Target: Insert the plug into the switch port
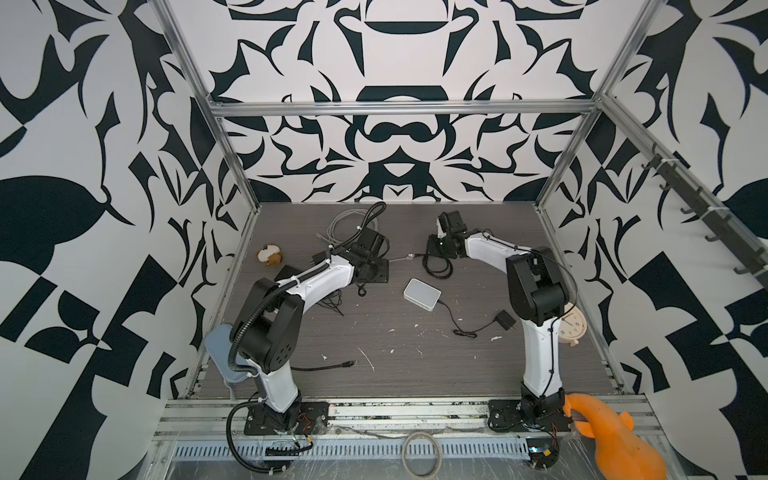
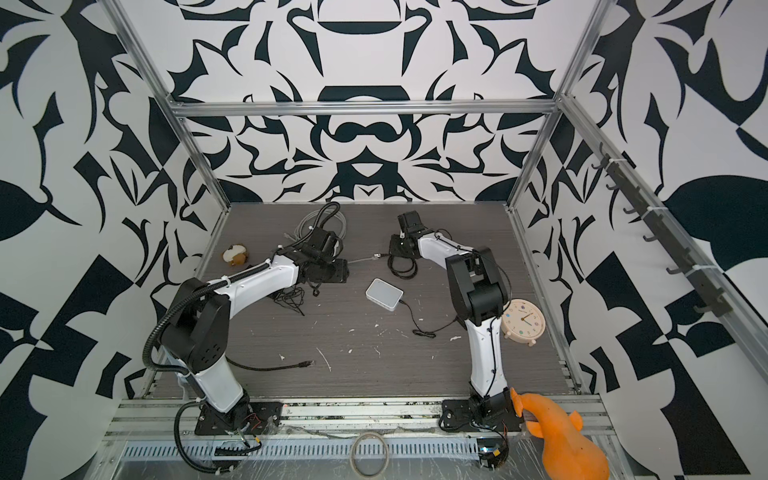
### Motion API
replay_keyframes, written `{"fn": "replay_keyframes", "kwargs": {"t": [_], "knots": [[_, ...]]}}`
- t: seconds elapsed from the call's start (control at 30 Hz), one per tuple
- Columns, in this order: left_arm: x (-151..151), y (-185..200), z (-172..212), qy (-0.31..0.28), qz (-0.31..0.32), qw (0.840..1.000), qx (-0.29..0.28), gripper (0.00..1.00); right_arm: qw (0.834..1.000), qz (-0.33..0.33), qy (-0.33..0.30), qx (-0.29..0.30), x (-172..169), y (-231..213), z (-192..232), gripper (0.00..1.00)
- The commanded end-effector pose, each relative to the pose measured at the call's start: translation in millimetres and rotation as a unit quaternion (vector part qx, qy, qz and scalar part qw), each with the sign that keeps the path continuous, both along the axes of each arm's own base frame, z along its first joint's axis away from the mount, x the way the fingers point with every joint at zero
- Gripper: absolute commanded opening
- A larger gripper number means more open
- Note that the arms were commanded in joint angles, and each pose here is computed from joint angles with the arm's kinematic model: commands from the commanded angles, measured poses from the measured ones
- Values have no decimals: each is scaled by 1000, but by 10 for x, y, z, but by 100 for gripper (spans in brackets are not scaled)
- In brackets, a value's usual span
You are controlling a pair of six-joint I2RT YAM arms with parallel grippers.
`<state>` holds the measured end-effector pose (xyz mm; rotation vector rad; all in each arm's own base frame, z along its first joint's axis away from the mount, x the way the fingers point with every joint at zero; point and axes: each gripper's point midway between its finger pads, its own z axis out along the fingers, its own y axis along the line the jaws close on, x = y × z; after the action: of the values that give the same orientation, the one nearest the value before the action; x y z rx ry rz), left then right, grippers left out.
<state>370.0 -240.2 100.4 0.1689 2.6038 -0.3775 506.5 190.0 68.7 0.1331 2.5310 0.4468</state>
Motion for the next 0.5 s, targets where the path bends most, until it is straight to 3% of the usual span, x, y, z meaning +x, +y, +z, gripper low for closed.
{"fn": "replay_keyframes", "kwargs": {"t": [0.0, 0.2, 0.33, 0.47], "knots": [[-15, 176, 221, -22, 13, 1000, 11, 61, 997, -2, -78, 3, 45, -205, 885, 0], [17, 314, 467, -48, 35, 998, 5, 62, 997, 31, -67, 19, -323, -171, 969, 0], [14, 295, 478, -44, 39, 998, -2, 62, 999, 19, -40, 30, -371, -103, 682, 35], [-12, 300, 458, -38, 41, 998, -6, 61, 999, 11, -46, -1, -288, 69, 556, 46]]}}
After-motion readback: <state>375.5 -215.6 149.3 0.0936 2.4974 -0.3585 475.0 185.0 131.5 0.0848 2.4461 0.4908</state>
